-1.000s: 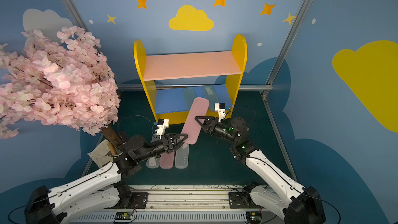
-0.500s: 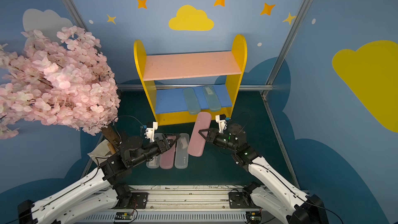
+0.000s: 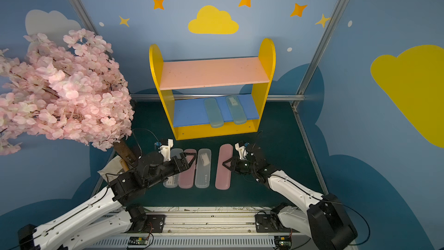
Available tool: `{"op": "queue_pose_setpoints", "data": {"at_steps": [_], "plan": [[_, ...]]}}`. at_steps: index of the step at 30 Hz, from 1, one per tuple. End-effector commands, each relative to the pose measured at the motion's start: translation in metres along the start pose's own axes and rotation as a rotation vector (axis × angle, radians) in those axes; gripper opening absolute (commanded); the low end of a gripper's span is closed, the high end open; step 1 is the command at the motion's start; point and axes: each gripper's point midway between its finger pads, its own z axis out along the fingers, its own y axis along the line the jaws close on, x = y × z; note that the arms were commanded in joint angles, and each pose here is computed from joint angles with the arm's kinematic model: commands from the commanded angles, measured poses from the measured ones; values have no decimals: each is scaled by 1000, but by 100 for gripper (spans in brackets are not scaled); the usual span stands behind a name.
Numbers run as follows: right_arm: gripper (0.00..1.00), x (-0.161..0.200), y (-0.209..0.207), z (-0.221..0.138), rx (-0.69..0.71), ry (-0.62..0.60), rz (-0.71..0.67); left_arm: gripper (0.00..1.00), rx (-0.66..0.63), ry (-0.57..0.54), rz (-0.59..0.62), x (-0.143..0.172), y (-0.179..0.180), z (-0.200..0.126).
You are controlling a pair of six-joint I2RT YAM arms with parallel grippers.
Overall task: Remove the pencil cases from the shelf
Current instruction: Place the pencil case at the center of the board.
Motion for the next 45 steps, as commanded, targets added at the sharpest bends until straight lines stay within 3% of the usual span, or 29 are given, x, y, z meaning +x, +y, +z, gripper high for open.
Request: {"op": "queue_pose_setpoints", "data": {"at_steps": [1, 11, 40, 45], "plan": [[17, -8, 25, 8, -99, 40, -95, 100, -9, -24, 22, -4, 4, -5], [16, -17, 0, 37, -34, 44, -46, 100, 11, -104, 10, -15, 8, -22], [16, -13, -29, 82, -16, 112, 38, 100, 24, -114, -25, -12, 14, -21], [28, -10, -32, 83, -6, 127, 43, 100, 25, -116, -26, -12, 14, -22]]}}
